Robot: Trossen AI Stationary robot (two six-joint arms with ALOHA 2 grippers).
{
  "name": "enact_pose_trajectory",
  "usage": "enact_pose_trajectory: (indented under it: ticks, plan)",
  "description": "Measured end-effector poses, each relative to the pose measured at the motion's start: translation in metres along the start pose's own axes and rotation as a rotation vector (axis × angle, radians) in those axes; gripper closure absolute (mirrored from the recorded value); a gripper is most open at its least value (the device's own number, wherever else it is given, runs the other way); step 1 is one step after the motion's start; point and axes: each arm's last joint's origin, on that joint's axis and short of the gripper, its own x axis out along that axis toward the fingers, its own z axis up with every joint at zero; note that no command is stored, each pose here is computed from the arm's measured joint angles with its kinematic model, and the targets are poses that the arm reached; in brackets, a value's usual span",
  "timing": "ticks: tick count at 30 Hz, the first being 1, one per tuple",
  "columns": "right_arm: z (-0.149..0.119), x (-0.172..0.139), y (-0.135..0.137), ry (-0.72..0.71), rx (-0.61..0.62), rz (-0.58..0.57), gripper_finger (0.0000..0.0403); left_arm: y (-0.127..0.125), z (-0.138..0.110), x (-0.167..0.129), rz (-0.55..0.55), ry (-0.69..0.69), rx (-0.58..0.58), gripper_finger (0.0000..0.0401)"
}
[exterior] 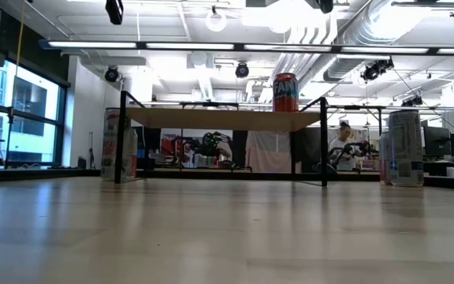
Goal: Place canned beverage on shelf
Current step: Put the orange soda can on the shelf
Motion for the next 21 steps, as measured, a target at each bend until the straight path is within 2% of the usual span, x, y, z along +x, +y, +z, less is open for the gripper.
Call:
enact_pose_trajectory:
  ticks: [6,11,14,18,21]
  plan:
    - [0.000,0.000,0.000,0.000,0.005,0.000,0.0402,-0.002,0.005,0.000,-0.007,-0.014,0.007,0.0263]
    - [0.000,0.000,0.000,-0.003,0.018,-0.007,0.0393,-0.009,0.019,-0.001,-0.047,-0.043,0.074,0.0205]
    - [0.000,0.000,0.000,-0.003,0.003,-0.008,0.0368,-0.013,0.027,-0.002,-0.089,-0.059,0.109,0.0187]
    - [0.000,0.000,0.001,0.004,-0.051,0.009,0.0332,-0.017,0.034,-0.002,-0.107,-0.079,0.162,0.0183]
    - [-0.001,0.000,0.004,0.026,-0.149,0.099,0.0321,-0.018,0.035,-0.003,-0.129,-0.081,0.175,0.0184]
